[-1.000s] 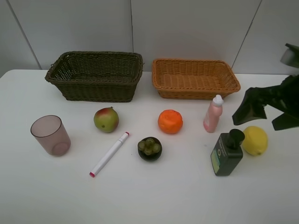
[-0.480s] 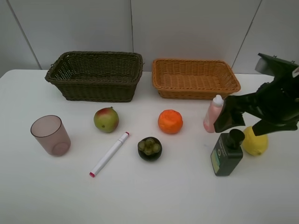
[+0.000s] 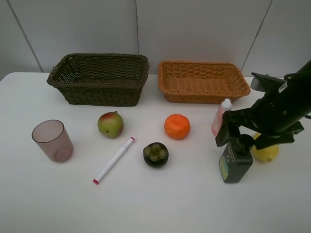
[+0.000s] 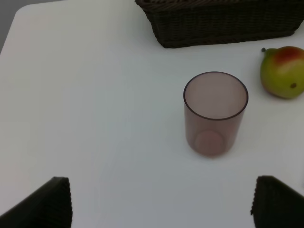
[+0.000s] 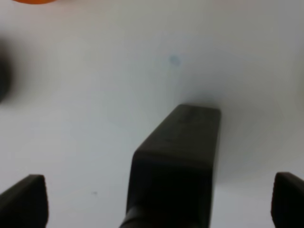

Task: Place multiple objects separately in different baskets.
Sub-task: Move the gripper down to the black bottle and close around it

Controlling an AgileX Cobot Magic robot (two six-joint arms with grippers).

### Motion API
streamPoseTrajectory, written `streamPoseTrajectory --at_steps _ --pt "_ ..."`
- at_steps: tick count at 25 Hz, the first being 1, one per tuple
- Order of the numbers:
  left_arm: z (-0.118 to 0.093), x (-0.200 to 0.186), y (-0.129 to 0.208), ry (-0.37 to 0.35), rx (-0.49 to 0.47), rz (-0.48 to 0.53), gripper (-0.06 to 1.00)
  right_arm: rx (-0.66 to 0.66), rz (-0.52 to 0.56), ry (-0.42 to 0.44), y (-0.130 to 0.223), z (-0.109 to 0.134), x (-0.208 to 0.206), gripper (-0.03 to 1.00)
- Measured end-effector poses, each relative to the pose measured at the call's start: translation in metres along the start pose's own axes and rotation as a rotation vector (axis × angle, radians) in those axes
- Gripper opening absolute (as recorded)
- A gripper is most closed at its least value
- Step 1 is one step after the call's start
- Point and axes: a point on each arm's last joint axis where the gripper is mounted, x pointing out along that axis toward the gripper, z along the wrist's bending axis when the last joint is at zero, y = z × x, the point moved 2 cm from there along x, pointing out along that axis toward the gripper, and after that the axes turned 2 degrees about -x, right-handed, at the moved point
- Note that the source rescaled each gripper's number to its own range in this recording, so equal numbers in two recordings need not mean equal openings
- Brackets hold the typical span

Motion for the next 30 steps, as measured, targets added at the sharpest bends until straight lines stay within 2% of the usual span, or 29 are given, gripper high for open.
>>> streamPoseTrajectory --at_steps 11,17,20,22,24,28,30 --pt "0.000 0.000 0.000 0.000 0.000 0.000 1.00 0.024 0.108 0.015 0.000 -0.005 0.029 0.98" --pt "0.000 0.000 0.000 0.000 0.000 0.000 1.00 0.028 0.133 0.018 0.000 -0.006 0.035 0.98" --pt "0.000 0.000 0.000 0.000 0.000 0.000 1.00 0.029 0.143 0.018 0.001 -0.006 0.036 0.94" --pt "0.000 0.000 0.000 0.000 0.000 0.000 1.00 0.029 0.152 0.017 0.002 -0.006 0.036 0.82" --pt "0.000 0.000 0.000 0.000 0.000 0.000 1.00 0.029 0.159 0.017 0.003 -0.006 0.035 0.64" --pt "0.000 0.000 0.000 0.000 0.000 0.000 1.00 0.027 0.177 0.015 0.004 -0.006 0.035 0.11" --pt "0.000 0.000 0.000 0.000 0.000 0.000 1.00 0.027 0.186 0.015 0.005 -0.005 0.035 0.09"
